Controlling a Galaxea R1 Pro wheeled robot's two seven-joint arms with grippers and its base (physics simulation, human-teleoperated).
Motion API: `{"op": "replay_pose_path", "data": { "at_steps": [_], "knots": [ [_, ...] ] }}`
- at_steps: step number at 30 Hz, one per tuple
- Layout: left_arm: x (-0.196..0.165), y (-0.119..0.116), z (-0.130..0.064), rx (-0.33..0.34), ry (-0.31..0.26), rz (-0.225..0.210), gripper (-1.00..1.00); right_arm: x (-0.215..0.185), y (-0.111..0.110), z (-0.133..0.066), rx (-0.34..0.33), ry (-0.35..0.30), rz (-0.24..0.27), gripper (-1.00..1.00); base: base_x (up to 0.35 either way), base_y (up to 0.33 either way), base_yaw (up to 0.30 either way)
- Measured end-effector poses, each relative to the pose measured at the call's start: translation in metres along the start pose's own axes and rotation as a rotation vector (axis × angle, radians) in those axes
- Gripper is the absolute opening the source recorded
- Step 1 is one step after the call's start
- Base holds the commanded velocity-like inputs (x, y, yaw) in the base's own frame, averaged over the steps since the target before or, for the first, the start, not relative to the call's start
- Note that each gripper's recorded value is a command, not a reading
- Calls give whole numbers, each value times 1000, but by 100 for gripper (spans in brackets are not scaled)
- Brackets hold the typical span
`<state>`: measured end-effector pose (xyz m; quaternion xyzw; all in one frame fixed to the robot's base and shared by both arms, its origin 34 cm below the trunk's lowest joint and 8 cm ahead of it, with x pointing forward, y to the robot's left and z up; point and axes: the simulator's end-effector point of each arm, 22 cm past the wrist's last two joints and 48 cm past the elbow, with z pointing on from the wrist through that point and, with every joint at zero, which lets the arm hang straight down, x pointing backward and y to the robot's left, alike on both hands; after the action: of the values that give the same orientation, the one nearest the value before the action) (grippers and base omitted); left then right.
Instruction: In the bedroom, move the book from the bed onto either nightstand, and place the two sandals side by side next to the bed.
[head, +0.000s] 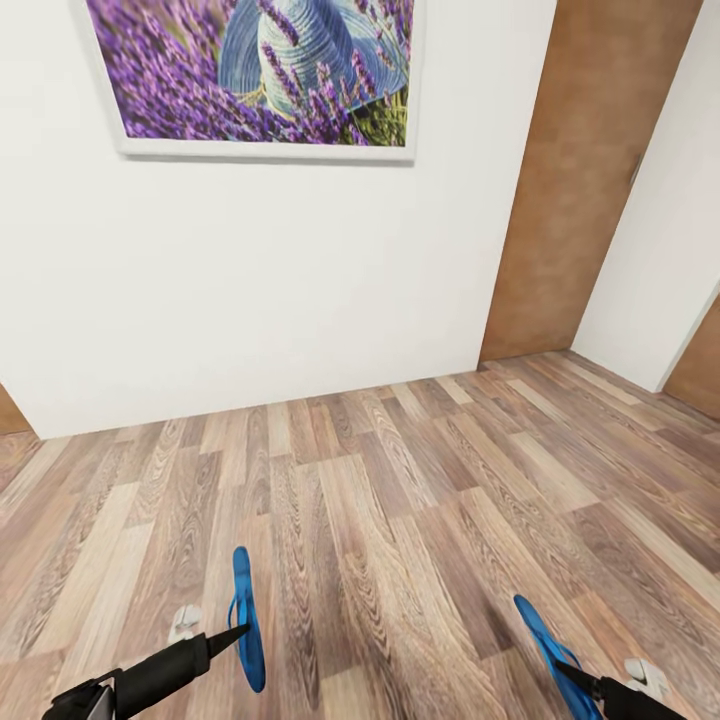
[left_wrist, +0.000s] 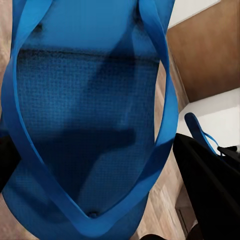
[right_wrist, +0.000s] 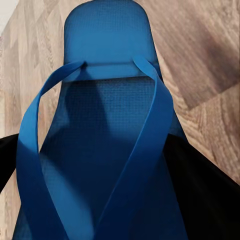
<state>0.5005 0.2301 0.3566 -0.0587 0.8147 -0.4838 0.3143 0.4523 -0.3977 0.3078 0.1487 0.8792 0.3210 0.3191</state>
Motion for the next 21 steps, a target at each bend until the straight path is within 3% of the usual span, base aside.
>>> {"op": "replay_pose_path", "data": {
  "at_steps": [21],
  "knots": [
    [-17, -43, 3, 16, 9, -33, -100, -31, 32, -19, -1, 1, 1, -100, 0, 0, 0]
  ]
}}
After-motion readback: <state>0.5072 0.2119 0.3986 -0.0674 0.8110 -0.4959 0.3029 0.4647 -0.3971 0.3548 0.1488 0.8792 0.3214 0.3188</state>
